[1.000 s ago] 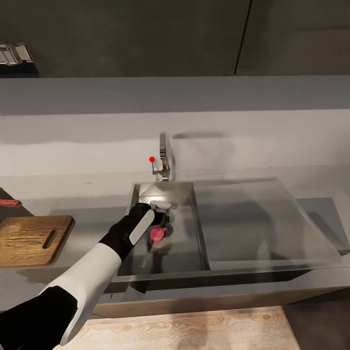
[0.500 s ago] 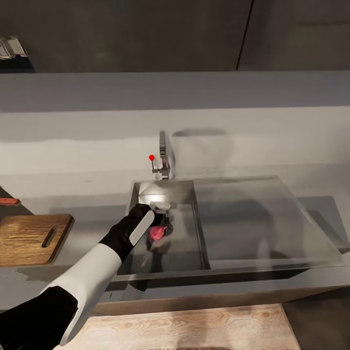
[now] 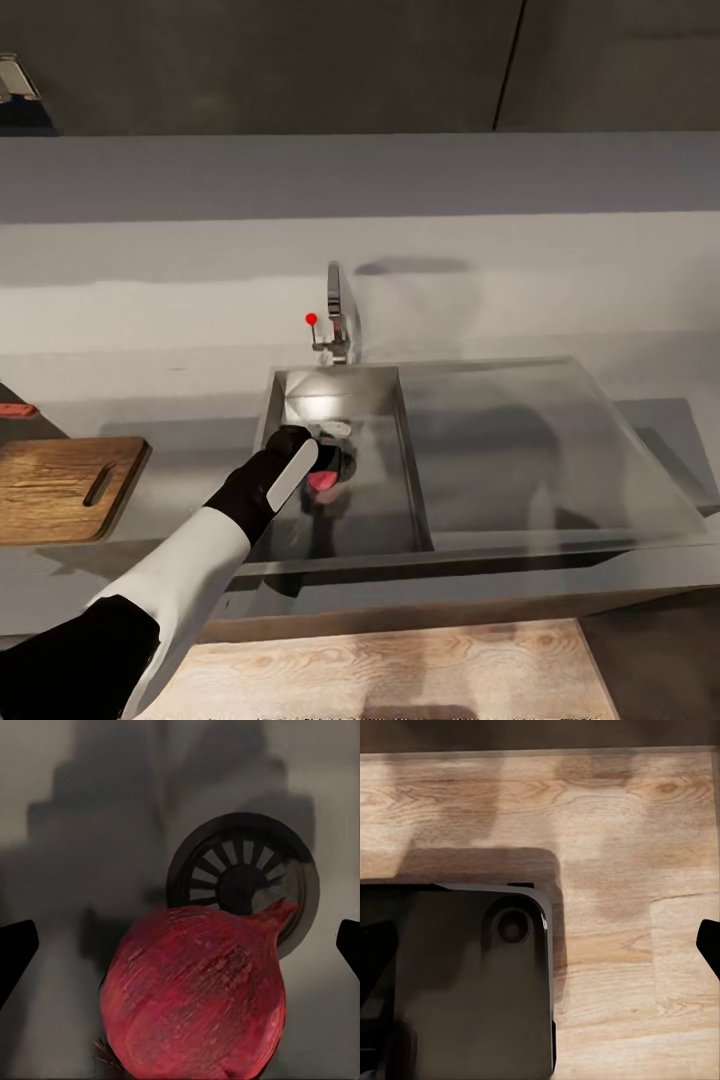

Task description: In the kitchen, take the Vidalia onion out of the sink, dice it on the chopping board with the paring knife, put the diced onion into the bowl on the countertop, then place both the paring knife and the chopping board into the sink.

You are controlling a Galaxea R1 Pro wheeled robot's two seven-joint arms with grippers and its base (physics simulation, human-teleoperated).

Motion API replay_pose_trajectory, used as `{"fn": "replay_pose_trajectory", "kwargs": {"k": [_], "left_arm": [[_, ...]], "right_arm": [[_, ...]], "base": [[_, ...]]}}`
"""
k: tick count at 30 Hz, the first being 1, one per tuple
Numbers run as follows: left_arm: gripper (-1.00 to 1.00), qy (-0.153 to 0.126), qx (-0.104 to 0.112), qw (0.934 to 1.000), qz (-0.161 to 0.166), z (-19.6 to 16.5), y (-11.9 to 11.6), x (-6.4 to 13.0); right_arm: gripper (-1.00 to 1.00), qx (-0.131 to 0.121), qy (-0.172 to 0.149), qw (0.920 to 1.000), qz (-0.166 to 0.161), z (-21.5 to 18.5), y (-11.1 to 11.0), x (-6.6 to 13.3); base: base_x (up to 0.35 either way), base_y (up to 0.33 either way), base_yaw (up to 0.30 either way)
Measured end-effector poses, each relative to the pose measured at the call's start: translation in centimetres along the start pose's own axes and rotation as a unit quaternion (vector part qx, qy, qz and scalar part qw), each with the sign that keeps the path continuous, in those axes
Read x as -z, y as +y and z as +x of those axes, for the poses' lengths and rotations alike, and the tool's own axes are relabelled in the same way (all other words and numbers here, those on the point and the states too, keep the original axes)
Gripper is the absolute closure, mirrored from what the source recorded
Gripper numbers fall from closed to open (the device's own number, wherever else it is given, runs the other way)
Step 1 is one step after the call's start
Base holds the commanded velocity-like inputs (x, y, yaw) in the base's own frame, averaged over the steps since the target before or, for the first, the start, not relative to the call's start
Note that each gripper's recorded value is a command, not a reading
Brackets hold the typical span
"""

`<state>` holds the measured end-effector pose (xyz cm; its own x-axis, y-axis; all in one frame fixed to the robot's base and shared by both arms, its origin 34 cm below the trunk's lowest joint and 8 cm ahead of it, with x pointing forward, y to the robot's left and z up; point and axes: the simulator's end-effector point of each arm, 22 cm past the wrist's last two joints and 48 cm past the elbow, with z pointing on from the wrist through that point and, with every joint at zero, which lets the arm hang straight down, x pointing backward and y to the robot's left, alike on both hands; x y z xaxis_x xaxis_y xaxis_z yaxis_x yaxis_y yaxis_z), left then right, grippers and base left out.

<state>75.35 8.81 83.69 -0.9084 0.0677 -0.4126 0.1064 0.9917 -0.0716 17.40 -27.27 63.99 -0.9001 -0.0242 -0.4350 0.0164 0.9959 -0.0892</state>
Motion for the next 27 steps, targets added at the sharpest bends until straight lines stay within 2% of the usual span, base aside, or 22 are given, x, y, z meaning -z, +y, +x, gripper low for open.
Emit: {"fn": "replay_pose_trajectory", "kwargs": {"k": [22,23,27], "left_arm": [[-1.00,0.024,0.004,0.9997,0.002,2.6,0.0,-1.6],[1.00,0.025,0.004,0.9997,0.002,2.6,0.0,-1.6],[1.00,0.025,0.004,0.9997,0.001,2.8,0.0,-1.6]], "right_arm": [[-1.00,0.001,0.010,0.9999,0.000,0.7,0.0,0.2],[-1.00,0.001,0.010,0.9999,0.000,0.7,0.0,0.2],[-1.00,0.001,0.010,0.9999,0.000,0.7,0.0,0.2]], "base": [[0.000,0.000,0.000],[0.000,0.000,0.000],[0.000,0.000,0.000]]}}
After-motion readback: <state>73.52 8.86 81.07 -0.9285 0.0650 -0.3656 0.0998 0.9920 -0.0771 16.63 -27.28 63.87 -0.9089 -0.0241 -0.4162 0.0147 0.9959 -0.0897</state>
